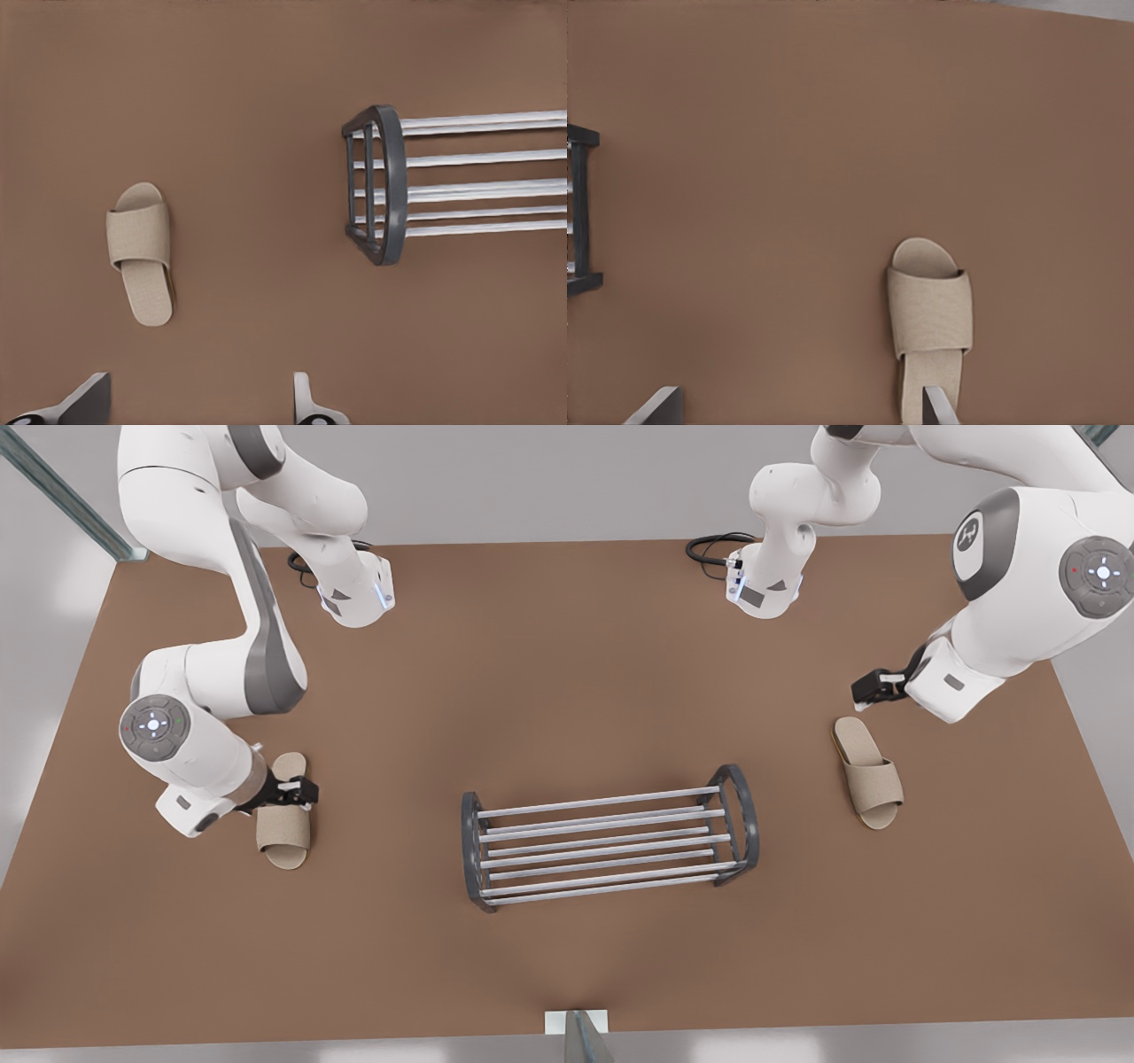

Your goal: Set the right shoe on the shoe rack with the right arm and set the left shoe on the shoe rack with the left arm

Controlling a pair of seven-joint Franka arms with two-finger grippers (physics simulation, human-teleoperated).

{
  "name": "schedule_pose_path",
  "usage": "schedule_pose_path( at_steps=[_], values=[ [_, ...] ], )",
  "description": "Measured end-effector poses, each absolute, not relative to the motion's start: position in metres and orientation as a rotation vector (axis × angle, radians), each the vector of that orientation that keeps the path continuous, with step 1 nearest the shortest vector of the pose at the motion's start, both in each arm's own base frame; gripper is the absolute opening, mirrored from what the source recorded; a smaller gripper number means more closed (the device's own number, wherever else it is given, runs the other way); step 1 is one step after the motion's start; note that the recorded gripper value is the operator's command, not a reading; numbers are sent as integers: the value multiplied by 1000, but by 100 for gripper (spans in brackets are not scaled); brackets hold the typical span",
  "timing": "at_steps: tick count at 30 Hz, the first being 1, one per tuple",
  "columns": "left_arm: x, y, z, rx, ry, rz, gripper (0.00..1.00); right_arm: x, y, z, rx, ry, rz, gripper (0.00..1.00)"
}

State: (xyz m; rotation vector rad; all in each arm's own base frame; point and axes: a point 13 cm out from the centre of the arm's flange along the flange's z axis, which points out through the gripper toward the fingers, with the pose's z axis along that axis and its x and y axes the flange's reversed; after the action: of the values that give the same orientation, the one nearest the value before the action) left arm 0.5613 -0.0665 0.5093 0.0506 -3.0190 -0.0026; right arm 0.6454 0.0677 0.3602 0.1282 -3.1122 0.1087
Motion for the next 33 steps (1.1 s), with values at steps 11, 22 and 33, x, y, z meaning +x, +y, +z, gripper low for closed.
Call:
schedule_pose_path(
  at_steps=[11, 22, 33],
  values=[
    [442, -262, 396, -636, -2465, -1034, 100, 587, 15, 302, 29, -2987, 138, 100],
    [336, -47, 238, -640, -2364, -1545, 100, 556, -78, 181, -74, -3112, 64, 100],
    [476, 118, 181, 619, -3336, -1737, 100, 557, -114, 138, 62, -3225, 12, 100]
  ],
)
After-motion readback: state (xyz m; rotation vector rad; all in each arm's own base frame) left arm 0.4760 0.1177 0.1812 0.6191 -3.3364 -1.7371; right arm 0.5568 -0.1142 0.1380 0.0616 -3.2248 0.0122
